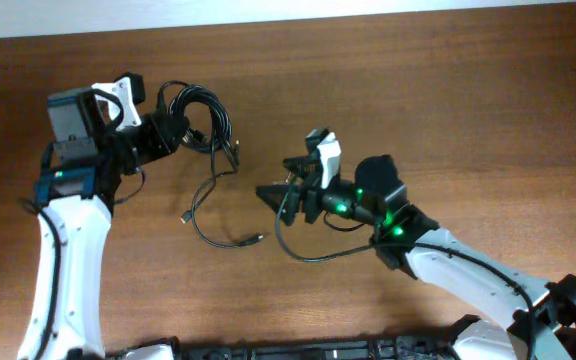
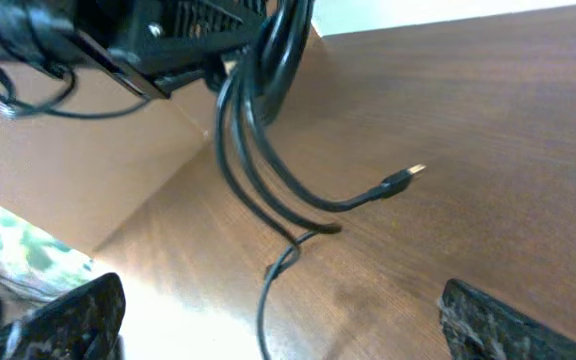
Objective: Untangle cables
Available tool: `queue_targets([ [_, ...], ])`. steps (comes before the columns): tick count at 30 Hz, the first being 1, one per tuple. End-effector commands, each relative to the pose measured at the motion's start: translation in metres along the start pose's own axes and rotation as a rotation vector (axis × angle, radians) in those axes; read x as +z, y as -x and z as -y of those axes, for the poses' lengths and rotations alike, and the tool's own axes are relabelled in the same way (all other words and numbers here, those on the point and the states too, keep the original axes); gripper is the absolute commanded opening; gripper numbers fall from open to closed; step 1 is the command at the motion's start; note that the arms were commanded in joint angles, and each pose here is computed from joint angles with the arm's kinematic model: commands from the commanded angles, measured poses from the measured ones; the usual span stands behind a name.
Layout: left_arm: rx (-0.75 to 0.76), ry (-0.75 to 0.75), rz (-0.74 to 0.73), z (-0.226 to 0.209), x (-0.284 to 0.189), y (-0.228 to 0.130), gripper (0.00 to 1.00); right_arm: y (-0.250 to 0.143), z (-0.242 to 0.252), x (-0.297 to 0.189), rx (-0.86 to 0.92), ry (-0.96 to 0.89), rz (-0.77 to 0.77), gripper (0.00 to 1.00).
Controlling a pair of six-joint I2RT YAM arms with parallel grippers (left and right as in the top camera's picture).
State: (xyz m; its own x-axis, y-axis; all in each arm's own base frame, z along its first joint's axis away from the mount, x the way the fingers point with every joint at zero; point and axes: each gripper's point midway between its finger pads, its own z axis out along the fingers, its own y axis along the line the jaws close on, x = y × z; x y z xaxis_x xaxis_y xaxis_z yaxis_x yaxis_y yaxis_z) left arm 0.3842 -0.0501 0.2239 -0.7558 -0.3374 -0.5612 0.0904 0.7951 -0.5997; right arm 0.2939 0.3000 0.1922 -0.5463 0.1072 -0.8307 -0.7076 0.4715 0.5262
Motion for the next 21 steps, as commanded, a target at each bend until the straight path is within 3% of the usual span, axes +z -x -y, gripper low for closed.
queue_targets([
  [1,0.035,-0.066,0.004,0.027,-0.022,-0.003,0.0,0.018,0.007,0.004,-0.151,-0.165,0.111,0.99],
  [8,0.037,-0.18,-0.044,0.069,-0.033,-0.023,0.0,0.018,-0.025,0.016,-0.339,-0.147,0.15,0.99],
  [11,0.056,-0.204,-0.072,0.081,-0.028,-0.031,0.0,0.015,-0.028,0.027,-0.339,-0.133,0.135,1.0],
  [15,-0.029,-0.152,-0.045,0.077,-0.024,-0.025,0.0,0.004,-0.048,0.041,-0.338,-0.045,0.096,0.62],
  [18,-0.026,-0.104,0.003,0.07,-0.023,-0.014,0.0,-0.009,-0.063,0.043,-0.28,0.024,0.049,0.14],
  [20,-0.028,-0.017,0.046,0.055,-0.022,-0.007,0.0,-0.023,-0.057,0.044,-0.197,0.005,-0.007,0.04],
  [21,-0.028,0.023,0.064,0.048,-0.023,-0.004,0.0,-0.031,-0.054,0.044,-0.17,0.0,-0.045,0.04],
])
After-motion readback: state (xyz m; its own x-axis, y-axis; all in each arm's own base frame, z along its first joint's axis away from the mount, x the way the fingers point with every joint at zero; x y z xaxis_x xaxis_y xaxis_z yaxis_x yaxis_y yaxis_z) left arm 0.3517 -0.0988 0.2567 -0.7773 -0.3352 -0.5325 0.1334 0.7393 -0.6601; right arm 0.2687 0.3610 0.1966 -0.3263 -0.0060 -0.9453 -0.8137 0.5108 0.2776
